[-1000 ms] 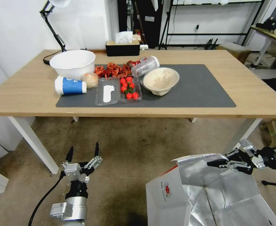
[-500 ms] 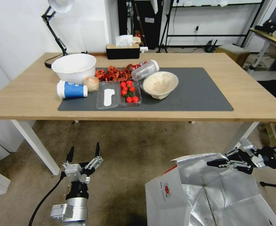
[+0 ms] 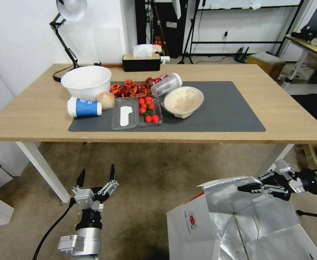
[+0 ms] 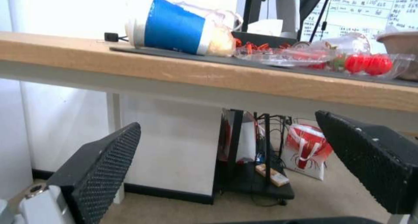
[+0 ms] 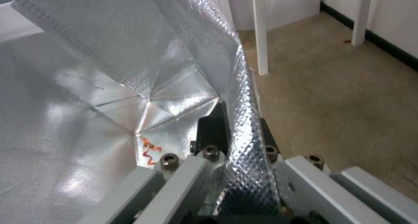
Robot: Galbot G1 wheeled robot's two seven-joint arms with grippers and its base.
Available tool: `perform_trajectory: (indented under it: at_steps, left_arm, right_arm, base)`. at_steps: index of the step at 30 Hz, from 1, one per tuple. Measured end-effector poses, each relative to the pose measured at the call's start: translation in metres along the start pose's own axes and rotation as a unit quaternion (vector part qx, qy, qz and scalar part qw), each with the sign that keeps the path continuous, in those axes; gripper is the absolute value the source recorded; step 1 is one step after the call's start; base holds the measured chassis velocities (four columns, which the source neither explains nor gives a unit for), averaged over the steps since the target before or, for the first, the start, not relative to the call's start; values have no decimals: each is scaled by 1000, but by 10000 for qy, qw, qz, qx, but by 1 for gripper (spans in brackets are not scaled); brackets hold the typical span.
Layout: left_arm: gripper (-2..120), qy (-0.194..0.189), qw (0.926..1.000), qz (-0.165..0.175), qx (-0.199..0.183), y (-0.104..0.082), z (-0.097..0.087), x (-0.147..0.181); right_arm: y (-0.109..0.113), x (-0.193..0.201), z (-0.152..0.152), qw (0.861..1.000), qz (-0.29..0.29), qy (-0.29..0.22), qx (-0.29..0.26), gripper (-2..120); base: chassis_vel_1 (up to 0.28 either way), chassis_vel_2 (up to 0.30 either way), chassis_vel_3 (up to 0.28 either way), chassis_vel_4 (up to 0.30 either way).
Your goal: Pick up the food delivery bag from the floor and place it on the table.
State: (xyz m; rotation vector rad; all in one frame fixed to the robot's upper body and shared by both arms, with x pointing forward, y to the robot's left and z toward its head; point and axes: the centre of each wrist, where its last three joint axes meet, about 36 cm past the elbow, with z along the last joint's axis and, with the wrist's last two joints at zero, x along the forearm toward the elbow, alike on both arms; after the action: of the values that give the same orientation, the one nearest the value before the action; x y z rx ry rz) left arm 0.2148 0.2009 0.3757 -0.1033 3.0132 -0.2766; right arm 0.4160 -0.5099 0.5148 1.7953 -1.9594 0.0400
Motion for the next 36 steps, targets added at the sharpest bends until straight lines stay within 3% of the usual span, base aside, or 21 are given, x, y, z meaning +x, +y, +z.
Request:
perform_trajectory:
  at_steps: [36]
  left_arm:
    - [100,-27,10000,15,1,0,-2,1]
  right_arm:
    - [0,-3,3,10000,-11,-21,-14,0]
  base:
    - [0,0,0,0]
